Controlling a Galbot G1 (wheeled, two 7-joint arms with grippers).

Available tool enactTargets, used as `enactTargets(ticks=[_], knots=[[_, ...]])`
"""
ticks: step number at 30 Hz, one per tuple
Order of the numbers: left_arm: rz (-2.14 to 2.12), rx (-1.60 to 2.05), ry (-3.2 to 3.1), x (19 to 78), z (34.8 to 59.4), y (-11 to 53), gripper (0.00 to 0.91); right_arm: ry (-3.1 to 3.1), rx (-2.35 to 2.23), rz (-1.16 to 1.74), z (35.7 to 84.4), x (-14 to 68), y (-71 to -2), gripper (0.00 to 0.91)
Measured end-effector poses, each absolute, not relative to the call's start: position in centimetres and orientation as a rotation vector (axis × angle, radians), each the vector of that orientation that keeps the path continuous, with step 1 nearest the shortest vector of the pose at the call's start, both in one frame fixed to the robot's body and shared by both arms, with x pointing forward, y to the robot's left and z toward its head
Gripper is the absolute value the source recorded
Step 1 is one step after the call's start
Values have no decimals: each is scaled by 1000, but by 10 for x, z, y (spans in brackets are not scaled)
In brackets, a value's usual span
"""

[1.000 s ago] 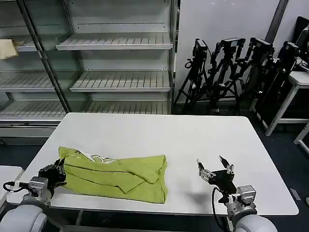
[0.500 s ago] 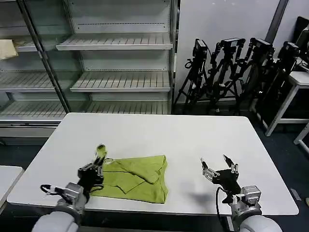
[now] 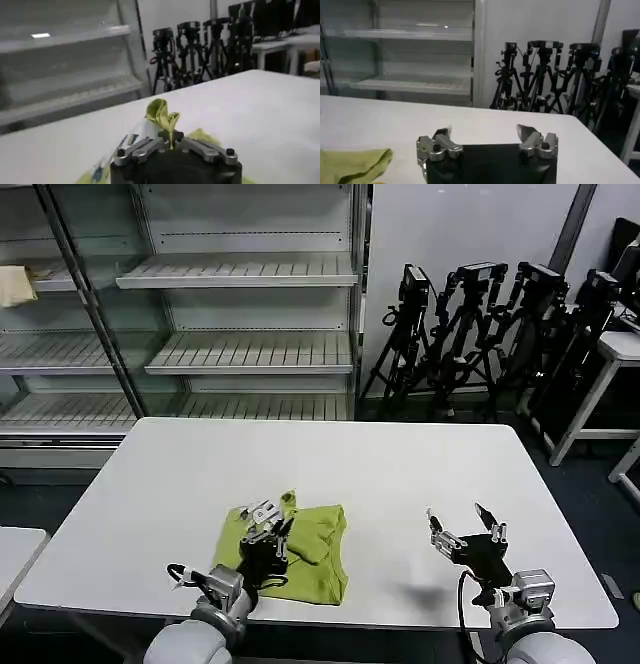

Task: Fold and organize the clothes.

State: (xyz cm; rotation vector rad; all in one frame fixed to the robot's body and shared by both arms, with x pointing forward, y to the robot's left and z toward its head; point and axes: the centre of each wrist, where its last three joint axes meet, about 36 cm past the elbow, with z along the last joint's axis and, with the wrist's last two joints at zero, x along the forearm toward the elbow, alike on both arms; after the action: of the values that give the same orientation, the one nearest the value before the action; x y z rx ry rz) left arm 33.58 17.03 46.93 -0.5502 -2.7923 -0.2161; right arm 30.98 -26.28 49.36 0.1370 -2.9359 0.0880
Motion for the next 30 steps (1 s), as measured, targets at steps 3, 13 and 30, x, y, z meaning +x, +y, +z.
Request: enactTargets(ticks=[3,13,30], knots=[[-141,-565,-2792,339,470,163,10,-2935,136,88,492,311,-263,907],[-12,-581,-2769,345,468,151,222,-2936,139,95,492,313,-264,907],[96,-546,-2832,356,478,155,907,-2946,159,94,493,314,-263,907]])
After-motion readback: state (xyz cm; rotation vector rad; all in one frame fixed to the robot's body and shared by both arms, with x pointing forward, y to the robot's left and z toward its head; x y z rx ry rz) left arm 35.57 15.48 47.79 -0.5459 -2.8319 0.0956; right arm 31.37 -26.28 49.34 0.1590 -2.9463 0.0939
